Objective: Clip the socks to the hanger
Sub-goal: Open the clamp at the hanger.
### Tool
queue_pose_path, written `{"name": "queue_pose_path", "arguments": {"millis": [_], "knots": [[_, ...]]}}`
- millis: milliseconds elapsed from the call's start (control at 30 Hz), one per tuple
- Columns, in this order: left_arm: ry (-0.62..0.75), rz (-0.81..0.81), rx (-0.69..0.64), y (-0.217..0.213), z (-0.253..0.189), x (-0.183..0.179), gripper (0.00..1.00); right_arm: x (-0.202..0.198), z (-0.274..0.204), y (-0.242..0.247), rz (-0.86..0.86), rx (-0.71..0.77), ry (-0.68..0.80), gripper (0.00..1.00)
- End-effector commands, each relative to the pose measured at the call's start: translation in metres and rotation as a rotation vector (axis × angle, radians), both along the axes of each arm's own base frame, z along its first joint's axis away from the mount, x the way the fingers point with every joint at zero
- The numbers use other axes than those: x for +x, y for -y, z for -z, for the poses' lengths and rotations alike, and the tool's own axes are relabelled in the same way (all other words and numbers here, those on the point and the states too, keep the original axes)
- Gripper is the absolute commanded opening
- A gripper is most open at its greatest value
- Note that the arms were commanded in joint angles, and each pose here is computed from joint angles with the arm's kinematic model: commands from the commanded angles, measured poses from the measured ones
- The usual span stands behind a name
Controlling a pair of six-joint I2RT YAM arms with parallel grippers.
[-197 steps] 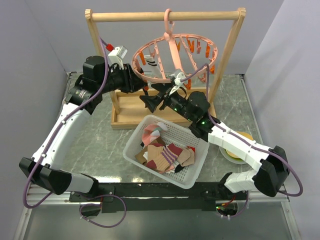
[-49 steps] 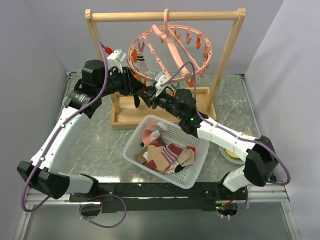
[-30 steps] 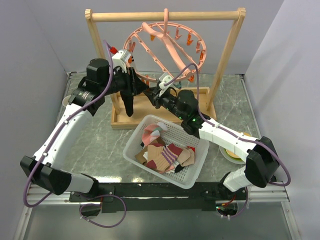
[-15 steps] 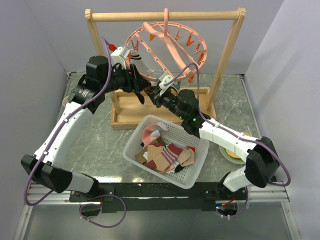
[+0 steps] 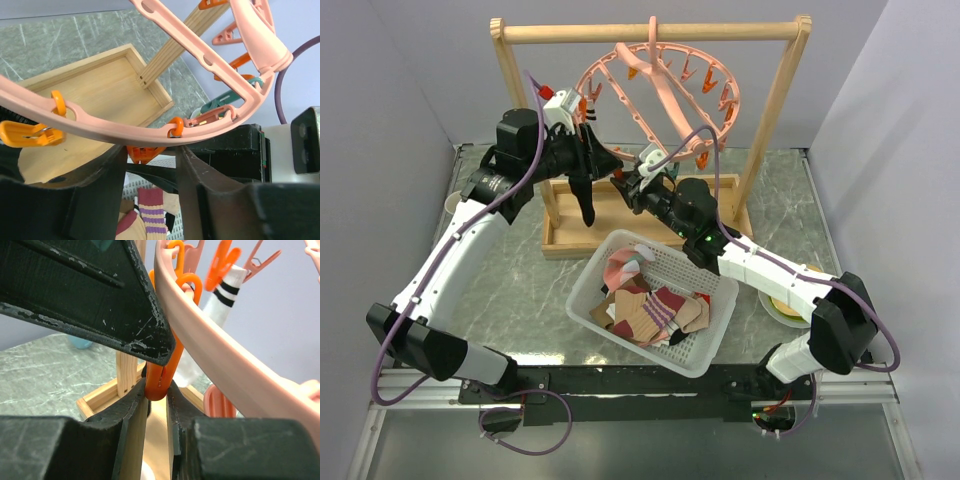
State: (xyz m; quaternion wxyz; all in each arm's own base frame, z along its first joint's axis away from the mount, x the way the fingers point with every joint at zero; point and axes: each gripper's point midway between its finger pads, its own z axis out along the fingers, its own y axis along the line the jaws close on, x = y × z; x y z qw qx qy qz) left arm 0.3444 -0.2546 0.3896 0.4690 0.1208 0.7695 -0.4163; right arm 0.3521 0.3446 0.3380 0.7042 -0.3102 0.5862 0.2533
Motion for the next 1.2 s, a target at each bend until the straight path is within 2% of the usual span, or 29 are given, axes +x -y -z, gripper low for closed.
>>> {"name": "queue_pose_path", "arguments": {"millis": [0,100,133,233,467,667,700,733,800,867,933,967,1133,1167], "knots": [[0.097,-0.038,-0.065,-0.002,-0.041,0.003,0.45,0.004,-0.034,0.004,0.018,0.062,0.070,0.00],[0.096,-0.036,-0.066,-0.002,-0.040,0.002,0.31,0.004,-0.033,0.003,0.015,0.063,0.065,0.00],[0.097,-0.034,-0.067,-0.002,-0.039,0.002,0.23,0.004,-0.033,0.002,0.013,0.065,0.062,0.00],[0.098,-0.014,-0.072,0.000,-0.039,0.000,0.13,0.003,-0.032,0.002,0.010,0.065,0.058,0.00],[0.099,-0.002,-0.076,0.000,-0.039,-0.004,0.01,0.004,-0.032,0.004,0.019,0.060,0.054,0.01],[0.101,-0.004,-0.069,-0.003,-0.037,-0.005,0.01,-0.005,-0.032,0.018,0.047,0.062,0.022,0.15],[0.105,-0.003,-0.065,-0.003,-0.037,-0.006,0.01,-0.010,-0.030,0.022,0.046,0.059,0.011,0.19],[0.105,-0.008,-0.063,-0.004,-0.036,-0.006,0.01,-0.017,-0.036,0.028,0.043,0.074,0.011,0.28],[0.107,-0.005,-0.058,-0.005,-0.035,-0.006,0.01,-0.026,-0.017,0.032,0.029,0.016,-0.052,0.68],[0.105,-0.007,-0.056,-0.006,-0.034,-0.006,0.01,-0.036,-0.010,0.038,0.015,-0.007,-0.096,0.74],[0.105,-0.001,-0.057,-0.005,-0.034,-0.007,0.01,-0.052,-0.007,0.047,0.002,-0.012,-0.125,0.89],[0.105,-0.001,-0.058,-0.005,-0.034,-0.008,0.01,-0.059,0.007,0.049,-0.005,-0.027,-0.152,0.99],[0.109,0.001,-0.062,-0.006,-0.036,-0.010,0.01,-0.097,0.016,0.074,0.000,0.022,-0.200,1.00],[0.110,-0.001,-0.062,-0.006,-0.036,-0.010,0.01,-0.104,0.030,0.077,0.001,-0.014,-0.242,1.00]]}}
